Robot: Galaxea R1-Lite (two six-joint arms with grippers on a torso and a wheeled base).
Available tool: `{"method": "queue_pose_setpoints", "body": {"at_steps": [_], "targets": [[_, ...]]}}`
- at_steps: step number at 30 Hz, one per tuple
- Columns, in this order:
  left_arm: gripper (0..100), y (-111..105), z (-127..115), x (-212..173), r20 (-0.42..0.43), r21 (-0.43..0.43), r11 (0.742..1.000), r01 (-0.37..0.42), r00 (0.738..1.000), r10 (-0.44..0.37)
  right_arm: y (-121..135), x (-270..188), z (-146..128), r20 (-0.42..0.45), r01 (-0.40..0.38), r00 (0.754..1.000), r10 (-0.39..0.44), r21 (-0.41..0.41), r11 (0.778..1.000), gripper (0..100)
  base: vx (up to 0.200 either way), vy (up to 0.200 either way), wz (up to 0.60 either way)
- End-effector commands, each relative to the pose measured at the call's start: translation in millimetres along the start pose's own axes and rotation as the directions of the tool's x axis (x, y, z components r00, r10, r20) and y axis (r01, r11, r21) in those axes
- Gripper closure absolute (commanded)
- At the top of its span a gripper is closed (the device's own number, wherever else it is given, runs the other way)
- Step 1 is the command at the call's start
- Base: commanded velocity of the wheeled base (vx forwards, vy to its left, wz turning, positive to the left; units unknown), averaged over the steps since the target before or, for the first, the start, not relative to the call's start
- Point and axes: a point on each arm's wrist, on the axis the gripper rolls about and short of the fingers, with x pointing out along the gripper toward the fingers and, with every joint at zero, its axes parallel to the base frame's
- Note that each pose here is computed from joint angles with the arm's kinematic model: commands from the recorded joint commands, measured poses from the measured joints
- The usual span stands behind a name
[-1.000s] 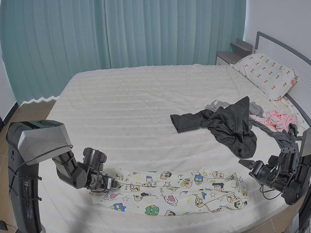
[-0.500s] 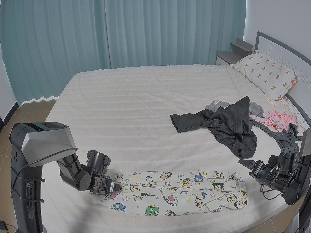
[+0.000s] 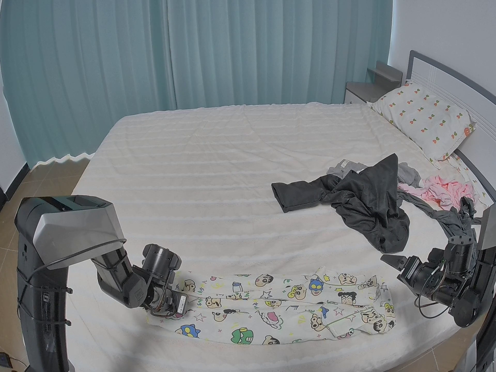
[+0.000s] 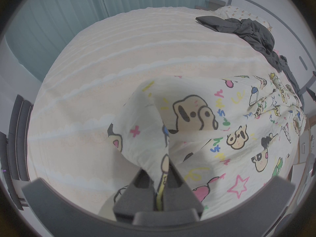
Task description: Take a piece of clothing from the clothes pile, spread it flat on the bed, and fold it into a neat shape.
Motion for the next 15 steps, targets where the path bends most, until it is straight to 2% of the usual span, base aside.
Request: {"method": "queue_pose_setpoints", "body": {"at_steps": [1,7,8,15], "targets": [[100,4.8,7.6,-11.9,0.013,-0.029,1.0,-0.002,1.0,0.003,-2.4,-2.9,-1.4,-0.005,0.009,1.0,-0.009,0.005,1.0,0,0.0,0.0,0.0],[100,20.6,16.4,-29.2,0.018,-0.065,0.998,-0.02,1.0,0.022,-3.5,-3.2,-0.3,-0.002,0.011,1.0,-0.011,0.009,1.0,0,0.0,0.0,0.0],[100,28.4,19.0,-33.2,0.029,-0.087,0.996,-0.029,0.999,0.032,-3.3,-3.4,-0.2,-0.001,0.01,1.0,-0.01,0.007,1.0,0,0.0,0.0,0.0],[100,44.1,21.0,-35.9,0.037,-0.126,0.991,-0.053,0.998,0.058,-3.3,-3.4,-0.1,0.0,0.011,1.0,-0.011,0.007,1.0,0,0.0,0.0,0.0]]}}
